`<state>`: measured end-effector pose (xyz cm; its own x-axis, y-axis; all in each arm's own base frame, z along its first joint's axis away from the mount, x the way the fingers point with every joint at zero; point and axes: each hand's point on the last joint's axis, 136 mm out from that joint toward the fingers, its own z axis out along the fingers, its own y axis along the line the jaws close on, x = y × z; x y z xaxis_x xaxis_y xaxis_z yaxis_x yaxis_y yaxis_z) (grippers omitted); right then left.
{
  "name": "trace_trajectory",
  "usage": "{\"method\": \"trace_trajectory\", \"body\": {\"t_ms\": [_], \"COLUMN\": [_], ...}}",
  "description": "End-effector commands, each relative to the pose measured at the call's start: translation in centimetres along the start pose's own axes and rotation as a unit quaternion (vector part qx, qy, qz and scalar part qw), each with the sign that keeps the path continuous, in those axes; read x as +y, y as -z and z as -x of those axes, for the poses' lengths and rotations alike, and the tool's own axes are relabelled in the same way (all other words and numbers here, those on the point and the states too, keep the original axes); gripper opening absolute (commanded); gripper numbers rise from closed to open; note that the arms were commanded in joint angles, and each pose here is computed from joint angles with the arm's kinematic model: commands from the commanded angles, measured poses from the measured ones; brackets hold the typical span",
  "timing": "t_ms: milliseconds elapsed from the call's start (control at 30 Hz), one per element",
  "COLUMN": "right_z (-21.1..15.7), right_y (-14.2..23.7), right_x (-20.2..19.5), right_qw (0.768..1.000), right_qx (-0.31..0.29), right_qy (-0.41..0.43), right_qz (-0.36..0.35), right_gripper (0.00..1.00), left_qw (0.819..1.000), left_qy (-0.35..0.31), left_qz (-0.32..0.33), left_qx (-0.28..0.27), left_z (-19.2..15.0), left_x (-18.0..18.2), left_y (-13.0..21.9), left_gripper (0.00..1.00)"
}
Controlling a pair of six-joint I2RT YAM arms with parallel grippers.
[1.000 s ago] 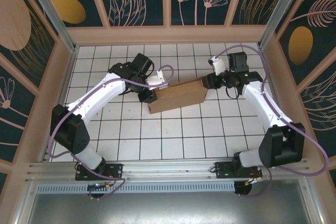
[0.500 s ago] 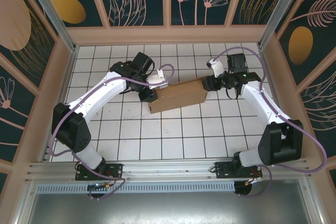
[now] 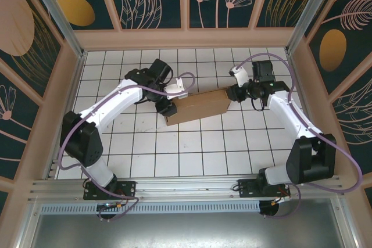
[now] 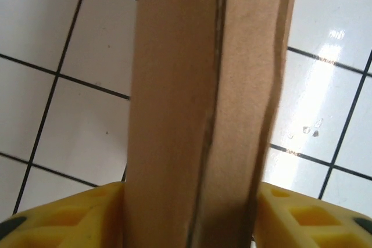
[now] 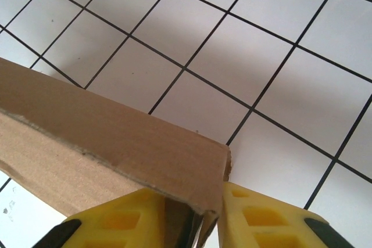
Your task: Fold the paper box
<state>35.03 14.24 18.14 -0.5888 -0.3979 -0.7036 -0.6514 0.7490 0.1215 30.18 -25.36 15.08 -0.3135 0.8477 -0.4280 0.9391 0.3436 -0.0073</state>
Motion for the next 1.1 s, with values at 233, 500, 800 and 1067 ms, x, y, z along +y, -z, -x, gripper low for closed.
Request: {"method": "trace_trajectory", "body": {"t_ms": [233, 500, 800, 1067], "right_z": [-4.0, -3.0, -1.9, -2.7], "right_y": [-1.7, -1.4, -1.2, -1.9], "right_x": [0.6, 0.9, 1.7, 0.5], "right_qw": [0.997, 0.997, 0.998, 0.995], "right_qx": [0.073, 0.056, 0.025, 0.056], "right_qy": [-0.036, -0.048, -0.044, -0.077], "right_qz": [0.008, 0.016, 0.039, 0.02], "right_gripper": [0.26, 0.23, 0.31, 0.2], "left_qw": [1.0, 1.0, 0.999, 0.995], "left_qy": [0.006, 0.012, -0.004, 0.015], "left_qz": [0.0, -0.002, -0.005, 0.007], "left_qx": [0.001, 0.002, -0.04, -0.099], "left_z": [-0.4, -0.6, 1.1, 2.2], "left_x": [0.0, -0.1, -0.4, 0.9], "left_y": [-2.0, -2.2, -0.8, 0.3], "left_gripper": [0.67, 0.34, 0.37, 0.68]}}
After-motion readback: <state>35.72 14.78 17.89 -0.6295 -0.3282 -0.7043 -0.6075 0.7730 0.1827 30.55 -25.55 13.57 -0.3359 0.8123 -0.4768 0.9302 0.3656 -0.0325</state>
